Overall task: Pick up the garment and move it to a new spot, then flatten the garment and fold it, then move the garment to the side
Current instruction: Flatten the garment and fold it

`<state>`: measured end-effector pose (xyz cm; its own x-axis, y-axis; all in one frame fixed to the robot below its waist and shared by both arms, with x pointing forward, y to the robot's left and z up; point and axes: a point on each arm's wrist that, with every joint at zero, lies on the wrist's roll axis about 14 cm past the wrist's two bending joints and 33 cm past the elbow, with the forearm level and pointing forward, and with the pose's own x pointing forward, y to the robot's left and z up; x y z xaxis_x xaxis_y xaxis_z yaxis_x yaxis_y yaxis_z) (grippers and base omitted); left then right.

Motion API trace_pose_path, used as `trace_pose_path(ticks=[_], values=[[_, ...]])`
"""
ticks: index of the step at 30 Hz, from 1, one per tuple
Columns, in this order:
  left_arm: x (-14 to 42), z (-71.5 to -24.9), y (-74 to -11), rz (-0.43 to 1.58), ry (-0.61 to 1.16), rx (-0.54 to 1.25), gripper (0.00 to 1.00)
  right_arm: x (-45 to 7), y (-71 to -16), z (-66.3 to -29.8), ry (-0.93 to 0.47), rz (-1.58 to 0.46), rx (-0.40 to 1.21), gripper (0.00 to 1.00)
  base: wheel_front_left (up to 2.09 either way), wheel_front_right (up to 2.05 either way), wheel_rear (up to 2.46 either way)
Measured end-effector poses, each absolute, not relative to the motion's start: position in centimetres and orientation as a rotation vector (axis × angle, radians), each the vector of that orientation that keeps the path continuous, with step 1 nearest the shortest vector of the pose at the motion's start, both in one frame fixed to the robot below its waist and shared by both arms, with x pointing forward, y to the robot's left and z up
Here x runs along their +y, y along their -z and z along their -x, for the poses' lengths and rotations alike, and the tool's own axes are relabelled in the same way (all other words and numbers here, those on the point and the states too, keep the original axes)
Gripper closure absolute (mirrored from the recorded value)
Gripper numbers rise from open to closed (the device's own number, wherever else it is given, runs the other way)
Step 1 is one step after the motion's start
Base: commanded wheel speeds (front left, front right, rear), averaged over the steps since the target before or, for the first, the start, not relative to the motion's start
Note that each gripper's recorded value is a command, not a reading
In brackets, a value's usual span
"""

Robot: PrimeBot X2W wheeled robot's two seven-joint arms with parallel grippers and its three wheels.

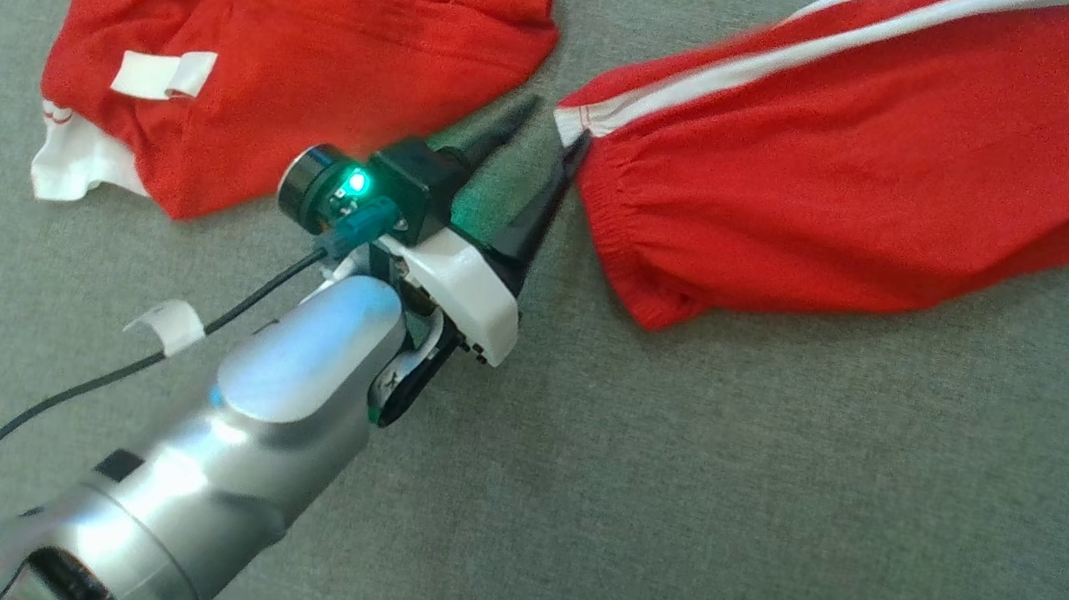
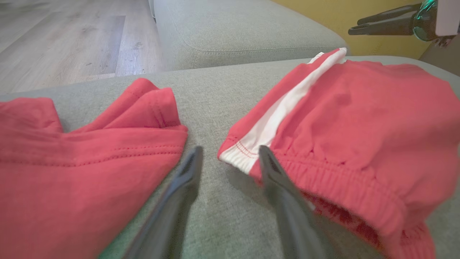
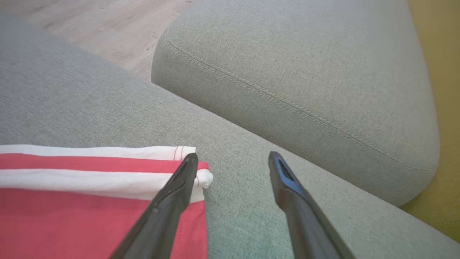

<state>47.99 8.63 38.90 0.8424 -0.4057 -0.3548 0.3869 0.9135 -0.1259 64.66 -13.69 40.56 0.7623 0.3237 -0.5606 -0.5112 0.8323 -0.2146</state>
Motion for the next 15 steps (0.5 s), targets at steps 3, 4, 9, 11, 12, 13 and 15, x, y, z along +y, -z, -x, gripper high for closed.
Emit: trace_pose_path(ticks=[3,4,9,11,12,13,15], values=[[8.6,-48.2,-39.3,0.048,0.420,0.368,0.00,-13.9,-41.2,-64.7,-0.449,0.357,0.504,0.00,0.00,0.00,0.00],[8.5,-48.3,-39.5,0.048,0.421,0.359,0.00,-14.0,-41.5,-64.7,-0.443,0.350,0.492,0.00,0.00,0.00,0.00],[9.0,-49.3,-41.6,0.048,0.396,0.288,0.00,-14.6,-44.9,-64.9,-0.403,0.276,0.367,0.00,0.00,0.00,0.00],[9.6,-49.8,-42.9,0.047,0.372,0.248,0.00,-15.0,-47.1,-65.0,-0.384,0.232,0.286,0.00,0.00,0.00,0.00],[9.8,-50.1,-43.8,0.050,0.361,0.221,0.00,-15.1,-48.2,-65.0,-0.376,0.211,0.246,0.00,0.00,0.00,0.00],[10.0,-50.4,-44.9,0.058,0.352,0.191,0.00,-15.2,-49.3,-64.9,-0.369,0.190,0.206,0.00,0.00,0.00,0.00],[10.5,-50.8,-46.9,0.077,0.324,0.135,0.00,-15.2,-51.5,-64.4,-0.359,0.139,0.126,0.00,0.00,0.00,0.00]])
